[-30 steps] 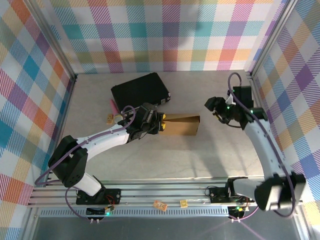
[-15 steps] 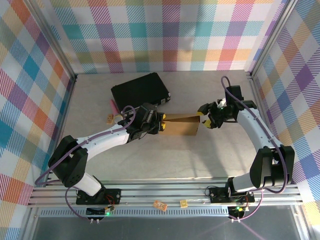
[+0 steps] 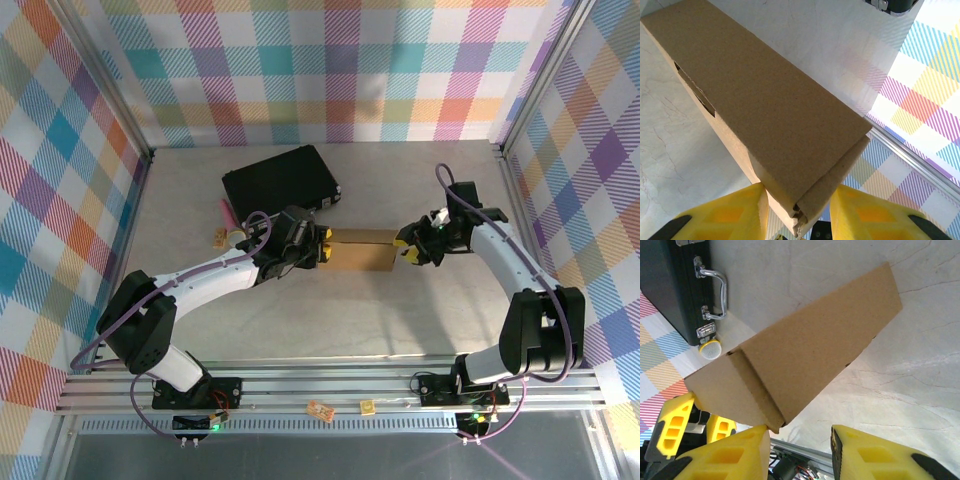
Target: Fold the paper box
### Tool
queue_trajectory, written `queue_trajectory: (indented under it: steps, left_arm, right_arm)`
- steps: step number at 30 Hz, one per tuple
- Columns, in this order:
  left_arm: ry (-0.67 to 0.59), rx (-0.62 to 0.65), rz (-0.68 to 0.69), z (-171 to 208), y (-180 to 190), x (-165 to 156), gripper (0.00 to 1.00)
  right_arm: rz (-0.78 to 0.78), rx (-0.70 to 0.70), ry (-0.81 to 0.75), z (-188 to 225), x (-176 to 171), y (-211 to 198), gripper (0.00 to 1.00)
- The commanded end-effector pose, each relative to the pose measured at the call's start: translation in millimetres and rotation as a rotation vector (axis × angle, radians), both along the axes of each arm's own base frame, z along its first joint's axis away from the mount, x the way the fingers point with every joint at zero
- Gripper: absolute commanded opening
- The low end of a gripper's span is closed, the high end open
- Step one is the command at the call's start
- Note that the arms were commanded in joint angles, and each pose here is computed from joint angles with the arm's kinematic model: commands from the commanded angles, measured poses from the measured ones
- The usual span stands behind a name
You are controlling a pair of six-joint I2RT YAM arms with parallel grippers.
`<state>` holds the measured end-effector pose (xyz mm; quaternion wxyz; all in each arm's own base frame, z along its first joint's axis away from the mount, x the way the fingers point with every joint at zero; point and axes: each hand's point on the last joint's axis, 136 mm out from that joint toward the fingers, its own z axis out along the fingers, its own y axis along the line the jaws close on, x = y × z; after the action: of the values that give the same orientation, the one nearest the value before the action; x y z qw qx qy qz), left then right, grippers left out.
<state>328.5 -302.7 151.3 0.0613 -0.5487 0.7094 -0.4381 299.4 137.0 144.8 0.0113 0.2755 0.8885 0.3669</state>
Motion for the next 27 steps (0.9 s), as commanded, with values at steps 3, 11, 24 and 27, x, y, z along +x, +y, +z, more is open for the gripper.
queue_trajectory:
  steps: [3,11,24,27]
  left_arm:
    - [0.138,0.111,-0.019,-46.5,11.6,-22.3,0.35]
    - [0.135,0.114,-0.018,-46.5,13.0,-22.9,0.30]
    - [0.141,0.122,-0.023,-49.6,15.6,-26.3,0.27]
    - [0.140,0.124,-0.023,-50.1,17.1,-27.5,0.27]
  right_arm:
    - [0.017,-0.076,0.051,-24.1,-9.1,-8.9,0.31]
    - [0.019,-0.059,-0.015,-4.6,-0.5,-6.7,0.33]
    - [0.027,-0.011,-0.104,14.2,20.6,1.1,0.53]
    - [0.040,-0.024,-0.066,-0.2,21.0,0.8,0.44]
